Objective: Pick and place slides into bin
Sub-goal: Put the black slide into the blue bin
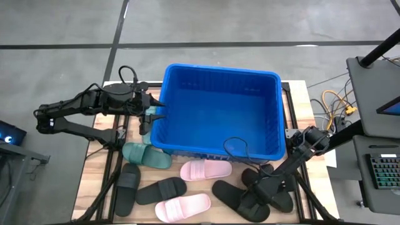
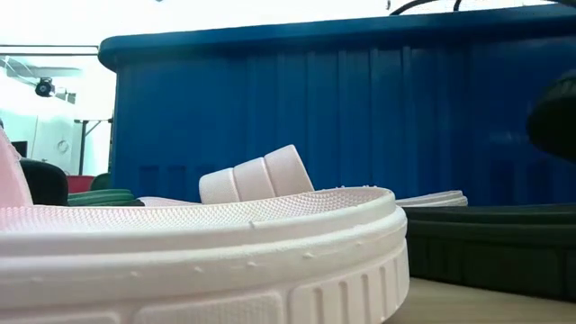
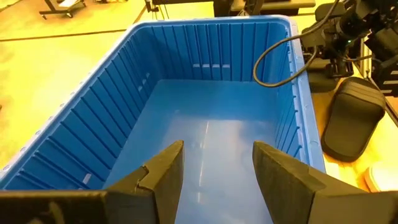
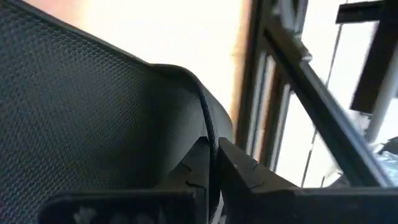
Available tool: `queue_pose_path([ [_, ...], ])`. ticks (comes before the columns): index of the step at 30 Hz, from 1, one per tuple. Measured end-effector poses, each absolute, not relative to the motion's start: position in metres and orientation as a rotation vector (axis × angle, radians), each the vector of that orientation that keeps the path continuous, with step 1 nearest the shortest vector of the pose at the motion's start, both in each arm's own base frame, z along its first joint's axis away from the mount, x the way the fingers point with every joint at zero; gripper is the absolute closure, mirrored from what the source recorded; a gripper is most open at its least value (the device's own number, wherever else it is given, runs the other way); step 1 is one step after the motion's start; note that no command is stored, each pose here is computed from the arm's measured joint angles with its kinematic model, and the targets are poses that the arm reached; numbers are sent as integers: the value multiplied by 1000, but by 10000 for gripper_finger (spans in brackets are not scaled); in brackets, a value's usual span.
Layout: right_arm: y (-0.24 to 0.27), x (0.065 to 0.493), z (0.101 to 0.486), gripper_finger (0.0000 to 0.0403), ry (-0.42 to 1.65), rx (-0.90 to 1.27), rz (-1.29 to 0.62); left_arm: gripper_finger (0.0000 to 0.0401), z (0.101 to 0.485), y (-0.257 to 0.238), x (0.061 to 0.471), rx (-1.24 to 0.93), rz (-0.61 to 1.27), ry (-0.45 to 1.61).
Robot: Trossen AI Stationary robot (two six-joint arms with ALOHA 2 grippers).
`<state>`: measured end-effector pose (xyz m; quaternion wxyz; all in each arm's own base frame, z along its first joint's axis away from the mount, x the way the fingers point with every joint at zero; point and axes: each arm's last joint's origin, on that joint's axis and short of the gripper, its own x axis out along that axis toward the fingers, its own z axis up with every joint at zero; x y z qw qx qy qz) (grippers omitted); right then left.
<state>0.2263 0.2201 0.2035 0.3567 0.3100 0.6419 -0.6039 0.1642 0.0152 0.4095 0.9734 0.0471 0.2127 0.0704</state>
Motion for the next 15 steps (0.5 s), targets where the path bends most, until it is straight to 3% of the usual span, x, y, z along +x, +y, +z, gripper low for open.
queue_pose_path([
  [15,227,249,268,390,1383,862,-1185,225,412,16,165,98,170,403],
])
